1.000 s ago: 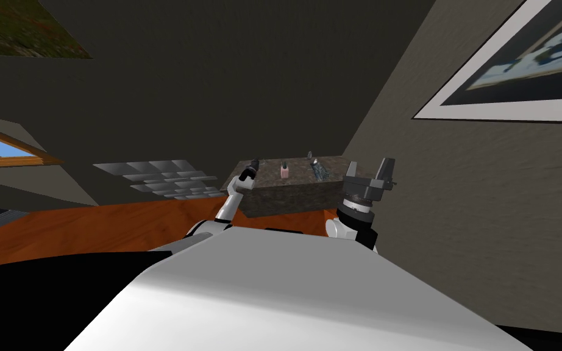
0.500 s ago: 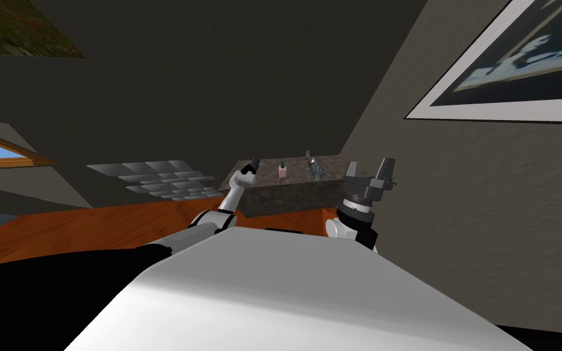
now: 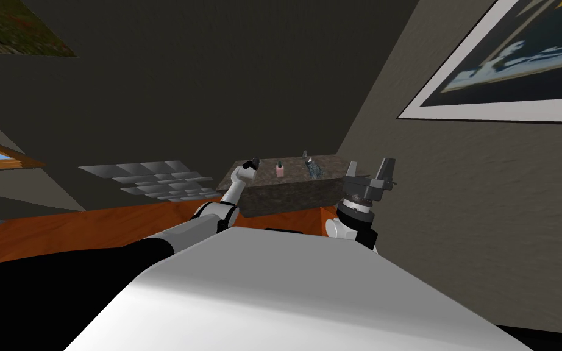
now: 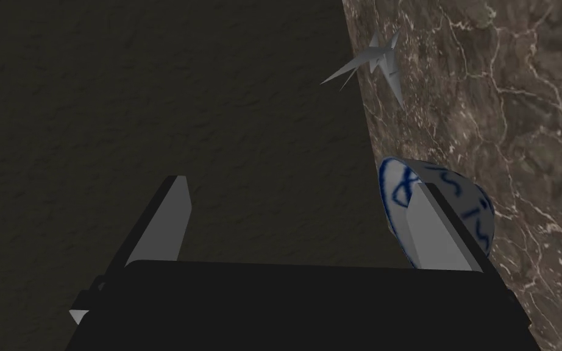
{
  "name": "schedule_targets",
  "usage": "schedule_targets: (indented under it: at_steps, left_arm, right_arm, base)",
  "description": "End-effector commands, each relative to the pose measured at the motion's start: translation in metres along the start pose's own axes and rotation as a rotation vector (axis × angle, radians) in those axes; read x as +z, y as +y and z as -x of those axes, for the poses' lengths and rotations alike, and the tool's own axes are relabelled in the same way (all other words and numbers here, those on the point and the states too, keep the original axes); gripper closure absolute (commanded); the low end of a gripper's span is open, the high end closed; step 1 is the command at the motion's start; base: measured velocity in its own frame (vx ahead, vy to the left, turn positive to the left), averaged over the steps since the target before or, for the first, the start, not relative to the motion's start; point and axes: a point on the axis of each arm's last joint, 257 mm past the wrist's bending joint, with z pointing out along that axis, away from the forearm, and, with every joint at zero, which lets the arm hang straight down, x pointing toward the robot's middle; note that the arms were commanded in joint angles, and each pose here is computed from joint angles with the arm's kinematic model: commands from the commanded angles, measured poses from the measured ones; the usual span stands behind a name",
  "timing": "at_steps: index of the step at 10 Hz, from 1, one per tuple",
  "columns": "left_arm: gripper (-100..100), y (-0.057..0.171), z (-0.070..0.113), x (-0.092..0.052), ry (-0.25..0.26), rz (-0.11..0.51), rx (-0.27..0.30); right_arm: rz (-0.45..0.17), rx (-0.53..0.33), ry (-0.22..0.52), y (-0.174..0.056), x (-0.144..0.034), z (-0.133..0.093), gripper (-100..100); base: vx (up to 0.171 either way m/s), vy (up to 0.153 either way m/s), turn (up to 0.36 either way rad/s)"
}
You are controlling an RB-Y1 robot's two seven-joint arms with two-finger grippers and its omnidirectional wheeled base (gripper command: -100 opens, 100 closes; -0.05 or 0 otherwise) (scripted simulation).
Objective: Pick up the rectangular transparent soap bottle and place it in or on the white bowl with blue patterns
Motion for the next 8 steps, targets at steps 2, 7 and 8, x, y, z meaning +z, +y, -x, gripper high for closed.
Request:
schedule_targets:
  at_steps: [2,7,8]
  left_arm:
    - [-100,0.009,0.005,0.009,0.000,0.086,-0.009]
    - [-100,0.022,0.009,0.019,0.002,0.233,-0.028]
    - [-100,0.016,0.012,0.022,0.003,0.255,-0.037]
  right_arm:
    - [0.000,0.000,0.000,0.000,0.000,0.000,0]
    - [0.000,0.000,0.000,0.000,0.000,0.000,0]
    - [0.000,0.000,0.000,0.000,0.000,0.000,0]
  base:
    - [-0.013,-0.033,-0.048]
    - [-0.013,-0.036,-0.038]
    - [-0.011,-0.044,-0.058]
